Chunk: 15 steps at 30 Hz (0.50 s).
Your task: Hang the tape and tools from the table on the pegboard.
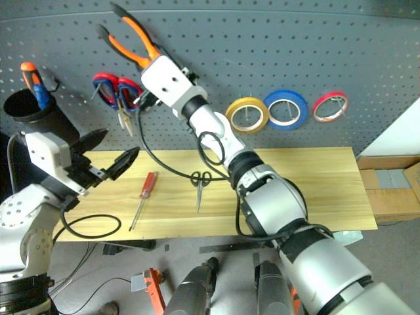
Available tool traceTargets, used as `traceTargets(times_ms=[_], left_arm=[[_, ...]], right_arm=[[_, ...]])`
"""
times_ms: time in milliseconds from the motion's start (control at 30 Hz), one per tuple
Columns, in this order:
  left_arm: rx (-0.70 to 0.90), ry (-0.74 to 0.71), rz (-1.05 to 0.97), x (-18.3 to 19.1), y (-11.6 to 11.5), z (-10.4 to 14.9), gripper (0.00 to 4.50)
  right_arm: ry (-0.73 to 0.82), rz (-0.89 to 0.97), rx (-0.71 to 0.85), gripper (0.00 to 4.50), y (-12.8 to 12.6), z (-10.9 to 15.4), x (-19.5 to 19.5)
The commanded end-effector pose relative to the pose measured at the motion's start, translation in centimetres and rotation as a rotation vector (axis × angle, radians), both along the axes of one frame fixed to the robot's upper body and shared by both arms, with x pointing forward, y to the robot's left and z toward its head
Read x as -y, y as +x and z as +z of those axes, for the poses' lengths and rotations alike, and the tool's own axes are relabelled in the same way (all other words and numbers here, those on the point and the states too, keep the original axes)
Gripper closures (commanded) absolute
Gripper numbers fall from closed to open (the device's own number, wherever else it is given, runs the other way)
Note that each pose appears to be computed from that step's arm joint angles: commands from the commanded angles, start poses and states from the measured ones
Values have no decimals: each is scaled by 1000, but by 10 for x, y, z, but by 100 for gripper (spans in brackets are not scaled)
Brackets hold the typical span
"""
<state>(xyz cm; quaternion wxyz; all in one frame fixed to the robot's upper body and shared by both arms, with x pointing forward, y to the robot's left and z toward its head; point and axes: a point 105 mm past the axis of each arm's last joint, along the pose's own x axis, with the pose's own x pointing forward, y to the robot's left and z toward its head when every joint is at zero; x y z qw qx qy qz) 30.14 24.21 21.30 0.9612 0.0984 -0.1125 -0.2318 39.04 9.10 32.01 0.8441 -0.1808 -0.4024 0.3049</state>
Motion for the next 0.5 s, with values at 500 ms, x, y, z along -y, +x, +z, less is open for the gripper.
traceTargets(times_ms=[500], left_arm=[[54,-11,-24,6,-12,21,0]], right_arm=[[192,133,153,246,-33,77,1]])
